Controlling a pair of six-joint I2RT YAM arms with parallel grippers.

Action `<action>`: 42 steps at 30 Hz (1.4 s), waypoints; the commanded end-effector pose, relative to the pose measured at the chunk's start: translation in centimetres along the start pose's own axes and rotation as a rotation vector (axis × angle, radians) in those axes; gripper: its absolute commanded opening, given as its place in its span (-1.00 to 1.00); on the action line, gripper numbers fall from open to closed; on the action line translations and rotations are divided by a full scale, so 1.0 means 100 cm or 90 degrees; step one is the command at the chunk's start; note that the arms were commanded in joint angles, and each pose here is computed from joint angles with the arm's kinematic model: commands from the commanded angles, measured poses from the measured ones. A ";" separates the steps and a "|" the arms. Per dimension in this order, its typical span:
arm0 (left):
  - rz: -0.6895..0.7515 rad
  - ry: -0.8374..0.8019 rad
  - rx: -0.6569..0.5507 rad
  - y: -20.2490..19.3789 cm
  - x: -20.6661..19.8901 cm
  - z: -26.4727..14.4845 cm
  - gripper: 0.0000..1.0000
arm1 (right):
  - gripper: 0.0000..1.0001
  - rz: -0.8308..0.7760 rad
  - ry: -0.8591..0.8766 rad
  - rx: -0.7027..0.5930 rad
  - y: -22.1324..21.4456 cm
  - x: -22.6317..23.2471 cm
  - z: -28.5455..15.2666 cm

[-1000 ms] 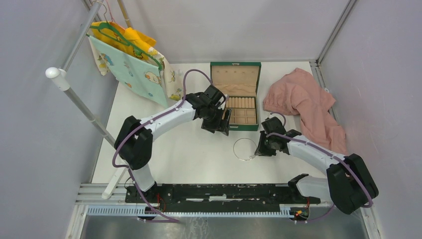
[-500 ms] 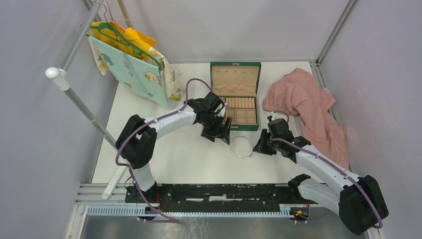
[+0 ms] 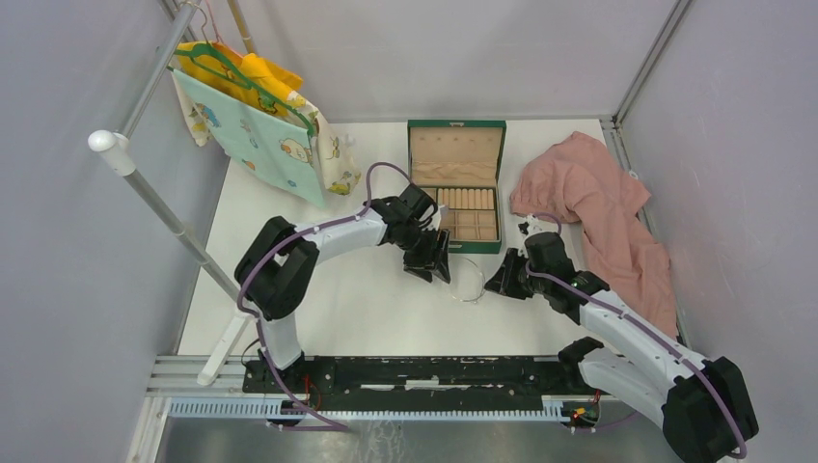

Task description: Organize the mixed jewelry

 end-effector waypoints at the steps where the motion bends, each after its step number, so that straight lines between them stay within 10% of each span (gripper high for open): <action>1: -0.006 -0.059 -0.014 0.008 -0.017 0.005 0.03 | -1.00 -0.004 0.036 -0.023 0.005 0.009 -0.002; 6: -0.001 -0.048 -0.018 0.012 -0.020 0.002 -0.93 | -1.00 -0.004 0.031 -0.023 0.005 0.008 -0.002; 8: 0.010 -0.049 -0.020 0.015 -0.024 -0.003 -0.96 | -0.92 -0.012 0.034 -0.025 0.006 0.009 -0.002; 11: 0.057 -0.051 -0.035 0.025 -0.035 -0.018 -0.96 | -0.18 -0.041 0.039 -0.040 0.012 0.012 -0.007; 15: 0.129 -0.029 -0.064 0.040 -0.051 -0.047 -0.96 | 0.26 -0.132 0.053 -0.063 0.028 0.024 -0.020; 30: 0.257 0.085 -0.183 0.075 -0.070 -0.111 -0.96 | 0.38 -0.281 0.047 -0.379 0.087 0.048 -0.092; 42: 0.264 0.079 -0.180 0.074 -0.074 -0.117 -0.96 | 0.29 -0.384 0.059 -0.278 0.084 0.049 -0.052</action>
Point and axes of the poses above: each gripper's point midway between its finger pads, its own z axis out along the fingers, its own x axis along the line the jaws close on, y = z × x, the point moved 7 cm from there along -z, back along the fingers, and after that the axes turned 3 degrees about z, right-handed, at the moved point
